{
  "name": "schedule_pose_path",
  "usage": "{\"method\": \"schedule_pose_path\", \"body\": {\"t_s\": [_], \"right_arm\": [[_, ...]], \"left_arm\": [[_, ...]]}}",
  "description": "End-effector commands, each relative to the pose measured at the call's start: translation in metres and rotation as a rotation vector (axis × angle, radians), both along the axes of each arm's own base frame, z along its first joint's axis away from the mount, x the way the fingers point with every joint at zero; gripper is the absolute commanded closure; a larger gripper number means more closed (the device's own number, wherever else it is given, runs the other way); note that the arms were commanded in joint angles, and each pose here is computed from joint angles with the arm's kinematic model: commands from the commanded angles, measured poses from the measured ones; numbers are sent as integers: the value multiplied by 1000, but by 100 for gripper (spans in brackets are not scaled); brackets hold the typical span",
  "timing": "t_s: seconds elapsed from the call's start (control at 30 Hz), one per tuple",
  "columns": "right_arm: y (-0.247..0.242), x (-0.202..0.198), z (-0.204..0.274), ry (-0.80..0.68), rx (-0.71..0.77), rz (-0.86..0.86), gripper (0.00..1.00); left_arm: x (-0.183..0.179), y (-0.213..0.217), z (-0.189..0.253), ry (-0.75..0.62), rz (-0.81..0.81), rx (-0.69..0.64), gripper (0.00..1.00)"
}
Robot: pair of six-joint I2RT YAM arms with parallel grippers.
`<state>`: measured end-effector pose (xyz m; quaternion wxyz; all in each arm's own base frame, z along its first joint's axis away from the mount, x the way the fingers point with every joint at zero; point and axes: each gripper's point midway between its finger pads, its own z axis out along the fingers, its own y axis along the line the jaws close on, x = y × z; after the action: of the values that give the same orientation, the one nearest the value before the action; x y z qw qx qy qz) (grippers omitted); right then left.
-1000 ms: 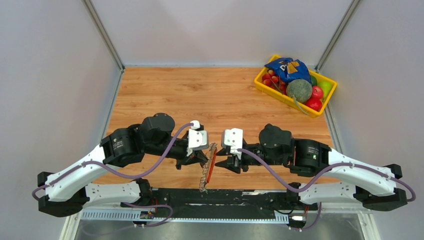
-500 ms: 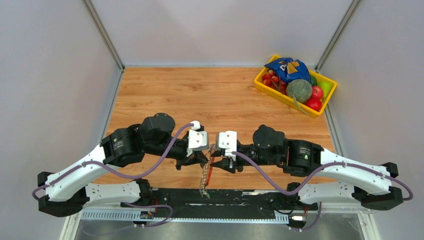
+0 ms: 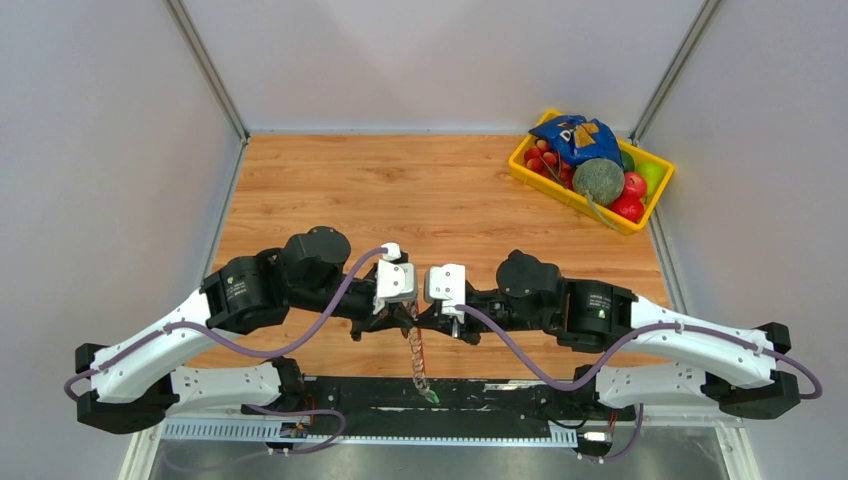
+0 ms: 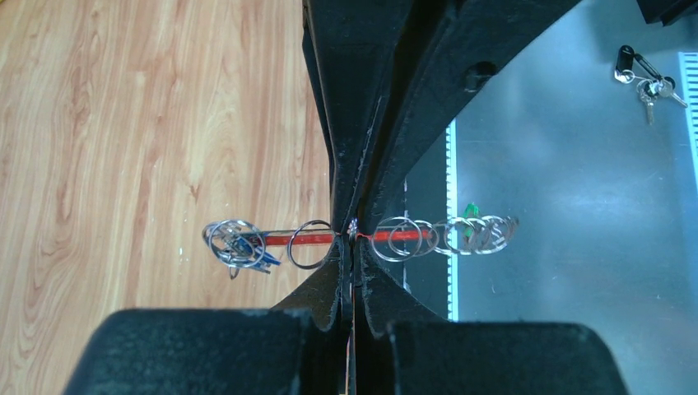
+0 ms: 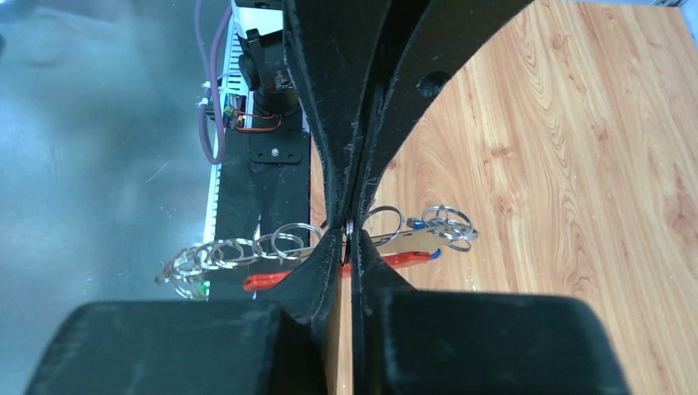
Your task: Put the keys on the keyring
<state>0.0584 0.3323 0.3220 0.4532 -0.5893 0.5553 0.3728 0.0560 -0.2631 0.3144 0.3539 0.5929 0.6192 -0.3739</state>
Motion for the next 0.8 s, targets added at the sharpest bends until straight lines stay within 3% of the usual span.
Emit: {"method": "schedule_pose_path", "body": {"t_s": [0.0,0.23,0.53,0.77], "right_arm": [[8,0,6,-10,30,17,100],[7,3,11,-19,59,-5,100],[-3,6,51,-20,267,-57,100],[-13,7,83,-1,441,-94,100]], "left_arm": [[-2,-4,18,-36,-26,-69,100],[-4,1,28,-53,-25,-116,100],[-7,13,66,-111,16,-321,62],[-5,15,79,-122,58,-455,56]]}}
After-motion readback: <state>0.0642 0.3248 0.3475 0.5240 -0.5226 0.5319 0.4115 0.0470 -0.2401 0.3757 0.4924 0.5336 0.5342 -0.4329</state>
